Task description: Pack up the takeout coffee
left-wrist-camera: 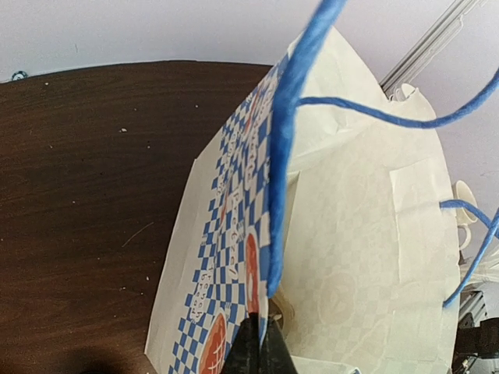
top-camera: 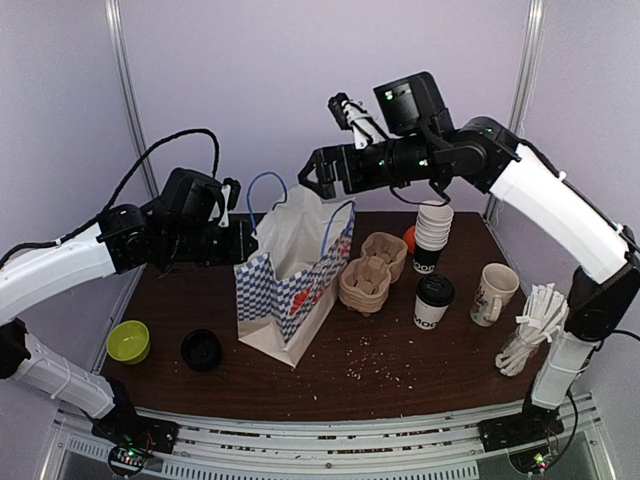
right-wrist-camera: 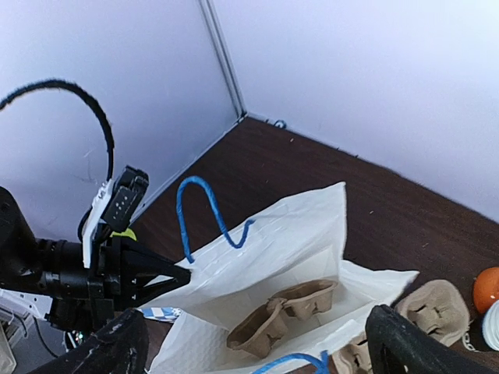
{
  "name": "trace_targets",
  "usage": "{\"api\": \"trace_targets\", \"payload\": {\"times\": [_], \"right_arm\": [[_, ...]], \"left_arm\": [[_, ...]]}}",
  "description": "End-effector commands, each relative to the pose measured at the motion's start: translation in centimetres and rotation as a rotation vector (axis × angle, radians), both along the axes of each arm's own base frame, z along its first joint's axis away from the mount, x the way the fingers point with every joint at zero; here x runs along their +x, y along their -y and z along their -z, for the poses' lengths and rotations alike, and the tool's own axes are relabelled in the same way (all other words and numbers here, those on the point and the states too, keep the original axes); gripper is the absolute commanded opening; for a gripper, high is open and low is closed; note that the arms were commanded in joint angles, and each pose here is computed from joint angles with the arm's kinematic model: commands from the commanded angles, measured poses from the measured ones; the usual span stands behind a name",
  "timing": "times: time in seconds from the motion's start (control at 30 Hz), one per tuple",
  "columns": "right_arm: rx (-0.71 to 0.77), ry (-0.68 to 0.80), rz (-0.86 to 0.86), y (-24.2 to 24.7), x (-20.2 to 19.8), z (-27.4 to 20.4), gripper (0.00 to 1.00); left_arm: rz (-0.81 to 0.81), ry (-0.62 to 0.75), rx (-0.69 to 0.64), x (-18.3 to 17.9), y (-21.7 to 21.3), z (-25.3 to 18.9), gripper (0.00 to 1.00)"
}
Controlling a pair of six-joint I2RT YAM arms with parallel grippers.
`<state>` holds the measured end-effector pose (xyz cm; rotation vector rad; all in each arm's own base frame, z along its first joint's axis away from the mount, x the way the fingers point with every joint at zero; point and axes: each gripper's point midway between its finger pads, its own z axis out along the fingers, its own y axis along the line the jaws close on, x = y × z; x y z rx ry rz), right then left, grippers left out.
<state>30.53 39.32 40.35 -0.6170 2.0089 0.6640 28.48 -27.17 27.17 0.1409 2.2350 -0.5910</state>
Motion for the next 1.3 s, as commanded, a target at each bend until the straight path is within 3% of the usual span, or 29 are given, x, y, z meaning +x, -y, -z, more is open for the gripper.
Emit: {"api": "trace_targets", "payload": {"times": [0.0,0.23,0.53,0.73,0.97,1.07,1.27], "right_arm": [[-0.041,0.109,0.172,5.0,1.4,-2.4,1.00],[-0.166,0.091,0.145,4.9,3.5,2.2,0.95],[-0.182,0.108,0.051,1.8,4.6,2.9,0.94],[-0.246,0.087,0.019,1.7,3.8,4.5,0.86],[-0.342,0.067,0.070,2.7,4.2,7.1,0.63],[-0.337,0.071,0.066,2.6,3.9,6.9,0.48],[-0.340,0.063,0.041,1.8,3.2,7.2,0.30]], "left_arm": [[0.008,0.100,0.005,0.6,-0.4,-2.7,0.00],[0.123,0.215,0.026,-0.2,-0.1,-4.8,0.00],[0.269,0.271,0.099,-1.5,0.6,-5.1,0.00],[0.313,0.309,0.129,-1.9,0.5,-5.4,0.00],[0.327,0.330,0.141,-2.0,0.4,-5.6,0.00],[0.329,0.333,0.137,-2.3,0.1,-5.6,0.00],[0.322,0.344,0.133,-3.0,-0.7,-5.5,0.00]]}}
